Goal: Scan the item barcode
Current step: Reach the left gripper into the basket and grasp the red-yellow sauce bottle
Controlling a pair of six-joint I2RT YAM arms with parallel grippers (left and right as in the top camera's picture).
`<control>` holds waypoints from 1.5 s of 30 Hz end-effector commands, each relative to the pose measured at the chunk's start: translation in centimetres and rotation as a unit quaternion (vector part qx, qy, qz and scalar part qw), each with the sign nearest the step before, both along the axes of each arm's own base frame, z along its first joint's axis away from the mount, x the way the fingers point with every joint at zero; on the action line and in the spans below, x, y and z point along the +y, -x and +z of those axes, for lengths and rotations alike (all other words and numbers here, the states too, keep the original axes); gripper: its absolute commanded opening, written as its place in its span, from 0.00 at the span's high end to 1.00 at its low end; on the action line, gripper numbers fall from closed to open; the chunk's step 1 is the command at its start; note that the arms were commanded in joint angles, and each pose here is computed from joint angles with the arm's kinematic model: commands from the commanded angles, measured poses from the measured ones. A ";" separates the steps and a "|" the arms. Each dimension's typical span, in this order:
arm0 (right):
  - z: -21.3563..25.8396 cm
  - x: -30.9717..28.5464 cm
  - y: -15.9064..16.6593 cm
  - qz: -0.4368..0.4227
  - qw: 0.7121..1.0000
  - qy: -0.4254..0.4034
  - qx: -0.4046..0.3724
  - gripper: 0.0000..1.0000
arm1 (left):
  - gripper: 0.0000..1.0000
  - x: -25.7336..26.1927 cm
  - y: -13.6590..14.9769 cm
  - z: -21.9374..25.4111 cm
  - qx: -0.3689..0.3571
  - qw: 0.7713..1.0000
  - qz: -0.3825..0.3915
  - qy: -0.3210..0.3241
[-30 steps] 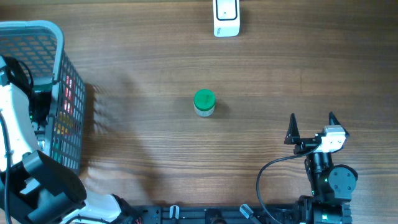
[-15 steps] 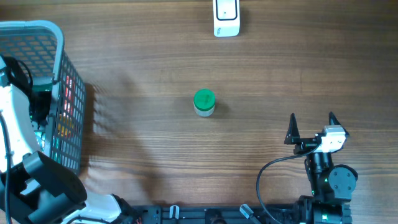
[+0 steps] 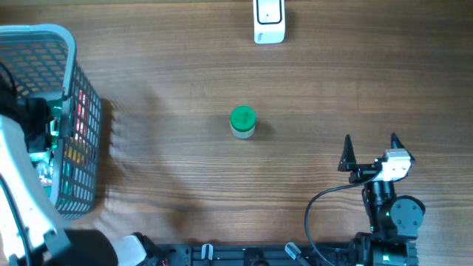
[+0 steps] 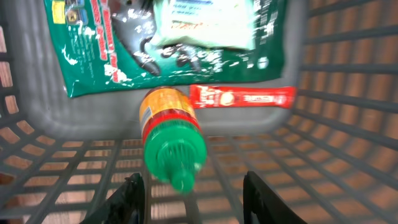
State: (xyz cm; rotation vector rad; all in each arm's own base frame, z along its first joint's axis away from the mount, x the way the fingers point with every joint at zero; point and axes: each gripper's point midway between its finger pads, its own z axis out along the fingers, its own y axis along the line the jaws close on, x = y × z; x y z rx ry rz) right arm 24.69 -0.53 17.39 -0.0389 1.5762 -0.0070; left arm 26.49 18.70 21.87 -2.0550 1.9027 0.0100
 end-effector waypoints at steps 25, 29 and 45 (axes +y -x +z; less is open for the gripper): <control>0.1 -0.1 0.0 -0.003 1.000 -0.005 -0.002 0.00 | 0.00 4.5 4.3 0.4 -0.088 0.955 0.266 0.101; 0.1 -0.1 0.0 -0.003 1.000 -0.005 -0.002 0.00 | 0.00 4.0 4.3 -1.1 -0.071 0.934 0.318 0.144; 0.1 -0.1 0.0 -0.003 1.000 -0.005 -0.002 0.00 | 0.00 2.4 2.7 -9.9 0.055 0.891 0.346 0.288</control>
